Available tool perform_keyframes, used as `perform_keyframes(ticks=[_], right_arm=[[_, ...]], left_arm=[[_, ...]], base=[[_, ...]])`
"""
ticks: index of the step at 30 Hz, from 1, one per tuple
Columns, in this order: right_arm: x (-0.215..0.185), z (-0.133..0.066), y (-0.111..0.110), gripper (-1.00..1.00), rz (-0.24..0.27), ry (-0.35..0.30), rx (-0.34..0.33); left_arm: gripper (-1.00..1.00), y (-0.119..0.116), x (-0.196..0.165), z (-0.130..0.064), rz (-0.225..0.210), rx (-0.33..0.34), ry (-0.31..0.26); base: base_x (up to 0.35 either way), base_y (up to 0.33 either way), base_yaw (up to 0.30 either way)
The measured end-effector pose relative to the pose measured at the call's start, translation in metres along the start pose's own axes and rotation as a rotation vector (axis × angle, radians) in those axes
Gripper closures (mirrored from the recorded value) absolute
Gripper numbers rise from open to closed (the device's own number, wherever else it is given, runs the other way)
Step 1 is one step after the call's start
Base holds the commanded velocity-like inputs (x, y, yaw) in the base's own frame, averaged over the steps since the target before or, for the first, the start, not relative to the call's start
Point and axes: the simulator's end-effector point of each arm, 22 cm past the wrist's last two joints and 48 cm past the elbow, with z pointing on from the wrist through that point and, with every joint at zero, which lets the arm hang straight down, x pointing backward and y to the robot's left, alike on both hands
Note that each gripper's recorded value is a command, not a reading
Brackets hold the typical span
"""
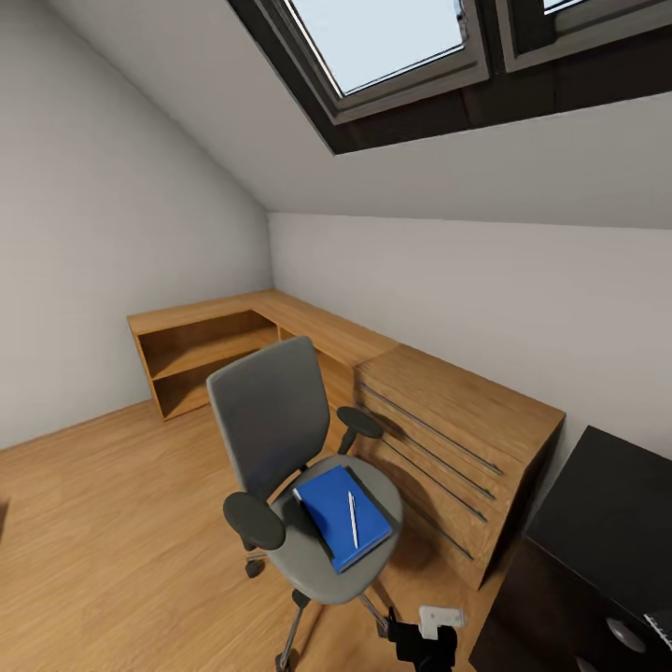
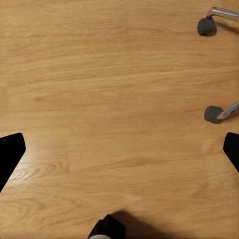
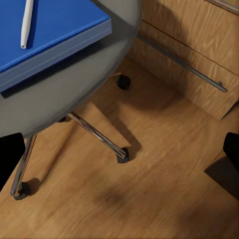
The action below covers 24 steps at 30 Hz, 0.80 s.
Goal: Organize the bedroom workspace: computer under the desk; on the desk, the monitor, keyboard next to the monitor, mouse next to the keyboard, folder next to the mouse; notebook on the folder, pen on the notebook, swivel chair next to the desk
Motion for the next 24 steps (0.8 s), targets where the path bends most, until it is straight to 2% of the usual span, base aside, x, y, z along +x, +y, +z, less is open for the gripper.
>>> perform_keyframes(ticks=[13, 20, 24], right_arm=[[-0.001, 0.0, 0.0, -1.0, 0.002, -0.003, 0.002], [-0.016, 0.008, 0.002, -1.0, -0.002, -0.004, 0.002], [-0.03, 0.019, 0.002, -1.0, -0.012, 0.039, 0.006]], left_arm=[[-1.0, 0.001, 0.0, 0.0, 0.0, 0.0, 0.002], [-1.0, 0.008, -0.004, 0.001, -0.006, -0.014, -0.005], [-1.0, 0.008, -0.005, 0.001, -0.007, -0.015, -0.008]], base=[[0.261, 0.135, 0.0], [0.059, 0.021, 0.0], [0.008, 0.003, 0.0]])
